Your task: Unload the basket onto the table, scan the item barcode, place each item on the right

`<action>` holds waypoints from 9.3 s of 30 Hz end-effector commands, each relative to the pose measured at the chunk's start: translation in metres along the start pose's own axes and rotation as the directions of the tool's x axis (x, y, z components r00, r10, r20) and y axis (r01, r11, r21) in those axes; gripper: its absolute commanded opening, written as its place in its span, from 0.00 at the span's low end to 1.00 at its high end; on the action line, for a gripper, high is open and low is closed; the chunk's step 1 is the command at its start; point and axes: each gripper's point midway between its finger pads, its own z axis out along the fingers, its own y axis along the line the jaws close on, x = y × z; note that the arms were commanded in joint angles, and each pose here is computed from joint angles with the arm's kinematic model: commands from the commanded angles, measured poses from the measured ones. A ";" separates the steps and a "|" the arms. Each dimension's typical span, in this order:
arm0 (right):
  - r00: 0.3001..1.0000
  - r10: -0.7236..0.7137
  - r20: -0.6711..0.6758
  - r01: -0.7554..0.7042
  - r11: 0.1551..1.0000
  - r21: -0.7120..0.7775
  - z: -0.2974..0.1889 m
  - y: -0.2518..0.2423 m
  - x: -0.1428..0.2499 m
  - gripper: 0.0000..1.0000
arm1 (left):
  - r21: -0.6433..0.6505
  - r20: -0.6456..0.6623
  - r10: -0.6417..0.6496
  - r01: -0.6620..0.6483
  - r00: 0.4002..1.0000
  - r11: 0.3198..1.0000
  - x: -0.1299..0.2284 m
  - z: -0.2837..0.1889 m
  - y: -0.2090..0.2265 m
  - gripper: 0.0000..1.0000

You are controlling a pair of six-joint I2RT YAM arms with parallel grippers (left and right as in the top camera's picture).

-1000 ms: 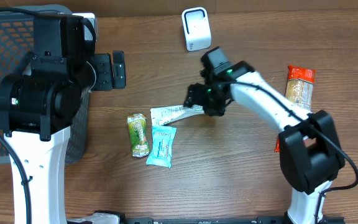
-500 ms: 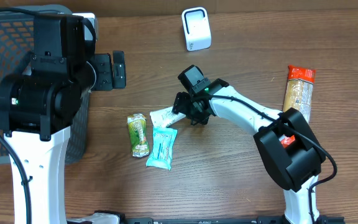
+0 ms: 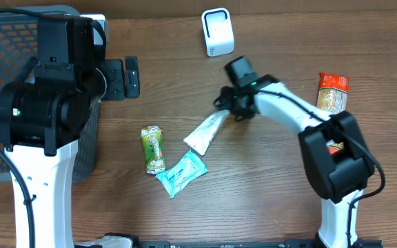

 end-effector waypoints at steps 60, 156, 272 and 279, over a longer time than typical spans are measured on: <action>0.961 -0.249 -0.121 0.224 0.956 -0.189 -0.104 -0.045 0.017 0.80 | 0.002 0.000 0.013 -0.013 1.000 1.000 -0.001 0.001 -0.002 1.00; 0.379 -0.880 0.286 0.508 0.457 0.730 -0.203 0.063 -0.192 0.04 | 0.002 0.001 0.013 -0.013 1.000 1.000 -0.001 0.001 -0.002 1.00; 0.810 -0.556 -0.188 0.474 0.808 -0.350 -0.119 0.041 0.081 0.63 | 0.002 0.001 0.013 -0.013 1.000 1.000 -0.001 0.001 -0.002 1.00; 0.703 -0.674 -0.226 0.517 0.703 -0.488 -0.082 0.070 0.152 0.64 | 0.002 0.001 0.013 -0.013 1.000 1.000 -0.001 0.001 -0.002 1.00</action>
